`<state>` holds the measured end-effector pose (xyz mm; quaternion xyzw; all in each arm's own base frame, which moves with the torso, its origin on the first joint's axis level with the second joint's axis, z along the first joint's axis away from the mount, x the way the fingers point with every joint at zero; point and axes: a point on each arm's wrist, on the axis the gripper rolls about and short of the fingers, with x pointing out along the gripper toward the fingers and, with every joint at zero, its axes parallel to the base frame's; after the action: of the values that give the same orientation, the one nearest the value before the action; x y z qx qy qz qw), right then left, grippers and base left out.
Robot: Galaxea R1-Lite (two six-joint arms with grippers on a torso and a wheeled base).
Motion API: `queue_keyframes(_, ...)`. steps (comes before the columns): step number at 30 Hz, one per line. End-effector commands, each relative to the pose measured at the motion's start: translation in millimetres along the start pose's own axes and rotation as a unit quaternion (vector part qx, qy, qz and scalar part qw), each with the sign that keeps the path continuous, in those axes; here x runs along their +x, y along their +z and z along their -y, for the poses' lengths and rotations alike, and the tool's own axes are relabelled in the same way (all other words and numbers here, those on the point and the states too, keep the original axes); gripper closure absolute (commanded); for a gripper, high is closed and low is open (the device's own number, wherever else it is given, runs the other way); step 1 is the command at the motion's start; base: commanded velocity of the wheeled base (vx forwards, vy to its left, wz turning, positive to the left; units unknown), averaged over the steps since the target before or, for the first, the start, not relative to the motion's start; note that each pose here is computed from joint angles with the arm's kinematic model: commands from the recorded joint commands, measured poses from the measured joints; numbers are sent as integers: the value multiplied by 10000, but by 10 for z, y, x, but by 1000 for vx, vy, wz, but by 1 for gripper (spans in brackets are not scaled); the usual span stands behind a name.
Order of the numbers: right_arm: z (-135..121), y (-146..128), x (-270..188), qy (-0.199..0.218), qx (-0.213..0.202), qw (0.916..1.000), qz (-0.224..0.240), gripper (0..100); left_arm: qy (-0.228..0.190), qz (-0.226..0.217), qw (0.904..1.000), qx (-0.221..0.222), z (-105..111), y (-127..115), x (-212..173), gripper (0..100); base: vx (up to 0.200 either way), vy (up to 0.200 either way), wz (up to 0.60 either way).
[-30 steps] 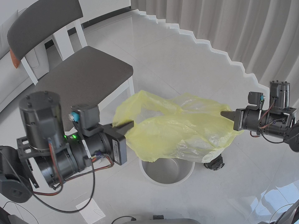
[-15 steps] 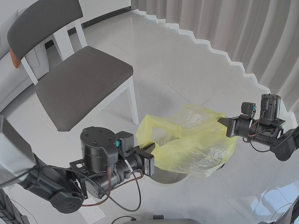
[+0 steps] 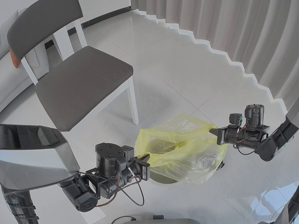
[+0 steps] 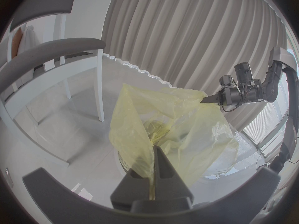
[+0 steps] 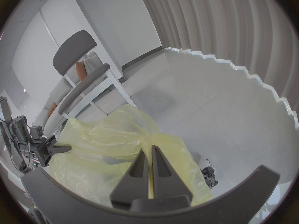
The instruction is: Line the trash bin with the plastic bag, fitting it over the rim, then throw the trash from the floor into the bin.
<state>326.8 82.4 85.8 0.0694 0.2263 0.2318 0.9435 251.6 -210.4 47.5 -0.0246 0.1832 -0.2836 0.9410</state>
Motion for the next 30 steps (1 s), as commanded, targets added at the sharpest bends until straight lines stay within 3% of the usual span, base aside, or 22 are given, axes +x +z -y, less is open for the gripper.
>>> queue_keyframes(1, 90, -108, 211, 14, 55, 9998, -183, 100, 126, -247, 9996, -13, -90, -198, 111, 100, 0, 0, 0)
queue_keyframes(17, 51, -253, 612, 438, 66, 9981, -417, 100, 254, -607, 9978, -55, -218, -351, -268, 100, 0, 0, 0)
queue_keyframes(30, 6, -480, 506, 442, 116, 9956, -817, 100, 34, -649, 9979, -23, -89, -543, -312, 100, 0, 0, 0)
